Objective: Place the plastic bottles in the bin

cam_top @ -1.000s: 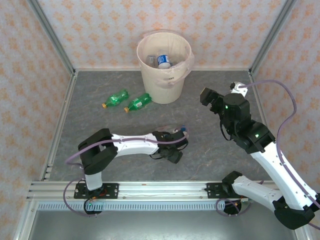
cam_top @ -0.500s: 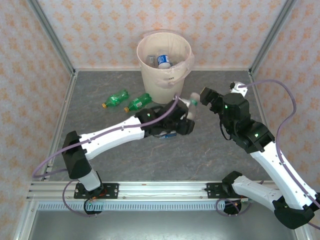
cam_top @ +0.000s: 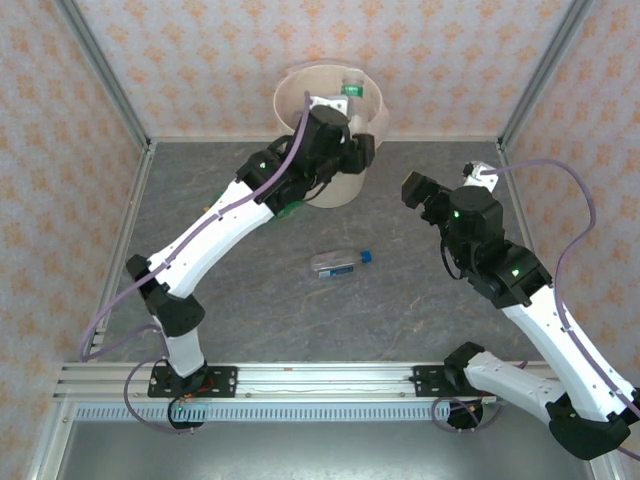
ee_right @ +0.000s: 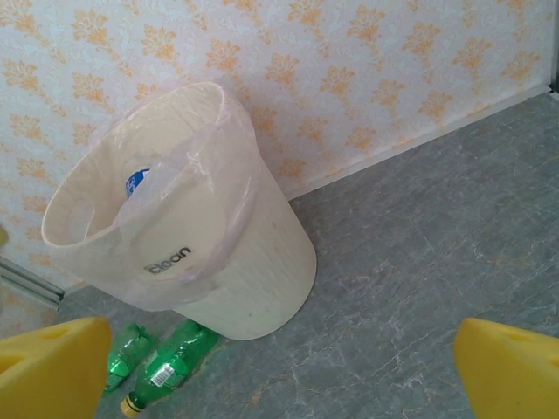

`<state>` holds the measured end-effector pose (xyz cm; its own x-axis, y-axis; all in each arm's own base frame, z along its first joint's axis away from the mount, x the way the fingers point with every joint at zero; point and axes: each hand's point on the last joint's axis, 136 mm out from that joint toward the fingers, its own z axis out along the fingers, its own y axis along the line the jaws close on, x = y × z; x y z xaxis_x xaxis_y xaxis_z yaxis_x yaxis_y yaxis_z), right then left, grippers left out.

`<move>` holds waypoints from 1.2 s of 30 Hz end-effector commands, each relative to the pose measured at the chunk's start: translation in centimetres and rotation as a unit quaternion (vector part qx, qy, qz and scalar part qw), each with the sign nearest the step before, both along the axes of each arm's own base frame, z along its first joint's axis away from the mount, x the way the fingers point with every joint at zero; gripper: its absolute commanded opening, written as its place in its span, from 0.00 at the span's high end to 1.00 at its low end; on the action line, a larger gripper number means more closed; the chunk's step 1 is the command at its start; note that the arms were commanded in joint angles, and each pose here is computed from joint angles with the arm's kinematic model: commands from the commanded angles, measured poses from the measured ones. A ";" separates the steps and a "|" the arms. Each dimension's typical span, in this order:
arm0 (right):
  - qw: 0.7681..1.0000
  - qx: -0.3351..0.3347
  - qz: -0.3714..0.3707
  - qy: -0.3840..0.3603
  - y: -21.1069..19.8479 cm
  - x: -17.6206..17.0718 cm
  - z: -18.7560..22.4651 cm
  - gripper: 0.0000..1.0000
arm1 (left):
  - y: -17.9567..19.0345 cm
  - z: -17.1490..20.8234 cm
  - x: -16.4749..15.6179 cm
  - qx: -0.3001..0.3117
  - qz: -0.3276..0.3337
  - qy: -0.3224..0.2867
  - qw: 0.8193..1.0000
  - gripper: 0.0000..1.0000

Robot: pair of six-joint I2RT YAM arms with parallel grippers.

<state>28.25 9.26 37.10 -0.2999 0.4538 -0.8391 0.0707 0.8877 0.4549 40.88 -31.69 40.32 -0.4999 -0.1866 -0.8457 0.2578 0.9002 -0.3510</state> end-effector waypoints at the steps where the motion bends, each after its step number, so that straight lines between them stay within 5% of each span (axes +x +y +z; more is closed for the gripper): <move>1: 1.000 0.008 -0.003 -0.030 -0.4 -0.3 2.1 0.00 | 1.3 2.1 2.4 -0.001 0.042 -0.038 0.998 0.46; 6: 0.998 0.019 0.046 -0.046 1.4 -0.4 3.2 0.00 | 1.6 4.6 4.6 -0.026 0.051 -0.088 0.994 0.46; 11: 0.994 0.029 0.083 -0.069 2.5 -0.7 4.8 0.00 | 0.9 3.2 7.7 -0.032 0.056 -0.102 0.993 0.46; 24: 0.994 0.021 0.075 -0.075 2.1 -0.8 5.4 0.00 | 0.1 1.9 12.0 -0.070 0.047 -0.104 0.991 0.46; 26: 0.994 0.021 0.072 -0.074 1.9 -0.8 5.3 0.00 | 0.2 1.6 12.2 -0.074 0.045 -0.100 0.991 0.38; 31: 0.995 0.021 0.067 -0.068 1.8 -0.8 4.8 0.00 | 0.4 2.1 12.2 -0.079 0.043 -0.104 0.991 0.01; 36: 0.995 0.023 0.068 -0.065 1.9 -0.7 4.4 0.00 | 0.9 3.6 11.6 -0.082 0.041 -0.116 0.989 0.01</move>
